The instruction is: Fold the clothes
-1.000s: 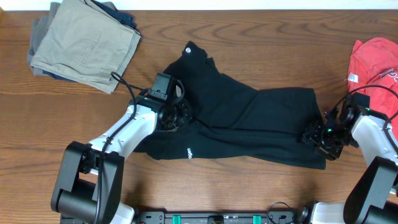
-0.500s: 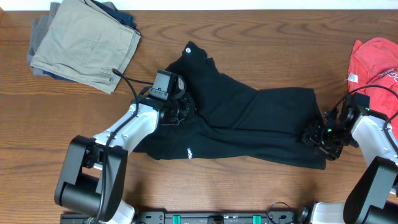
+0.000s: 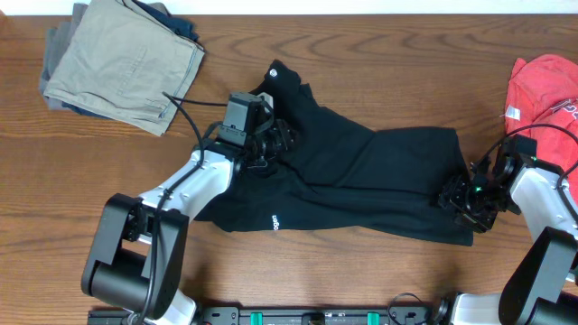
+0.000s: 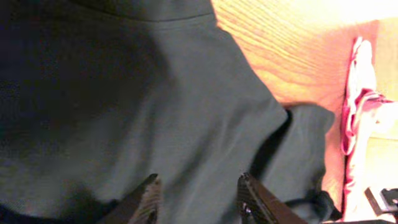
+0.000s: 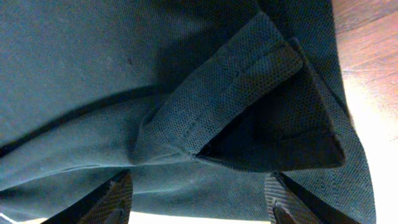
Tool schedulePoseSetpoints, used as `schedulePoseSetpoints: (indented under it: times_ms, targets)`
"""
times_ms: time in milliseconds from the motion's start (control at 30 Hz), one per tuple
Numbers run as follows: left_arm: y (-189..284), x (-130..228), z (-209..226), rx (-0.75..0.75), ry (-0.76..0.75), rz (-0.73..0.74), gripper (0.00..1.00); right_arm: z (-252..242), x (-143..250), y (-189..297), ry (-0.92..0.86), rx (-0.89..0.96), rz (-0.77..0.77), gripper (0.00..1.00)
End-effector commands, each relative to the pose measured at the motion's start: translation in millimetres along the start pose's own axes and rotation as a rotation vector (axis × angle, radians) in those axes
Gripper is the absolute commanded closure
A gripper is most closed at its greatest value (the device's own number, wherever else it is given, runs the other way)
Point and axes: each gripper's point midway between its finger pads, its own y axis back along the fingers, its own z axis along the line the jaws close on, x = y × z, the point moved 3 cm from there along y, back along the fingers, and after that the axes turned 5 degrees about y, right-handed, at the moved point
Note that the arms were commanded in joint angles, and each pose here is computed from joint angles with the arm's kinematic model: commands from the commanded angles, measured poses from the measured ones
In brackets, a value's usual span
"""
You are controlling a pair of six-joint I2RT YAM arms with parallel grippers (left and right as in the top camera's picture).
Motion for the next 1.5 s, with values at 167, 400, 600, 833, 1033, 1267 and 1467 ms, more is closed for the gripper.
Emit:
schedulePoseSetpoints:
  times_ms: [167,400,600,833,1033,1267,1467]
  targets:
    - [18,7,-7,0.025,0.024,0.075,0.59,2,4,-2,0.014,-0.009,0.022,0.34]
    - [74,13,-29,0.055,0.035,0.063,0.55,2,1,-2,0.018,-0.011,0.008,0.33]
    - [90,44,8,-0.170,0.221,0.133,0.51,2,1,-2,0.018,-0.011,0.008,0.33]
    - [66,62,49,-0.320,0.414,0.195,0.51,2,1,-2,0.018,-0.011,0.007,0.33]
    - [38,59,65,-0.342,0.474,0.206,0.51,2,2,-2,0.017,-0.011,0.012,0.33]
    - [20,44,65,-0.291,0.439,0.158,0.51,2,2,-2,0.017,-0.010,0.011,0.33]
    - [13,25,51,-0.204,0.379,0.094,0.51,2,2,-2,0.017,-0.010,0.011,0.32]
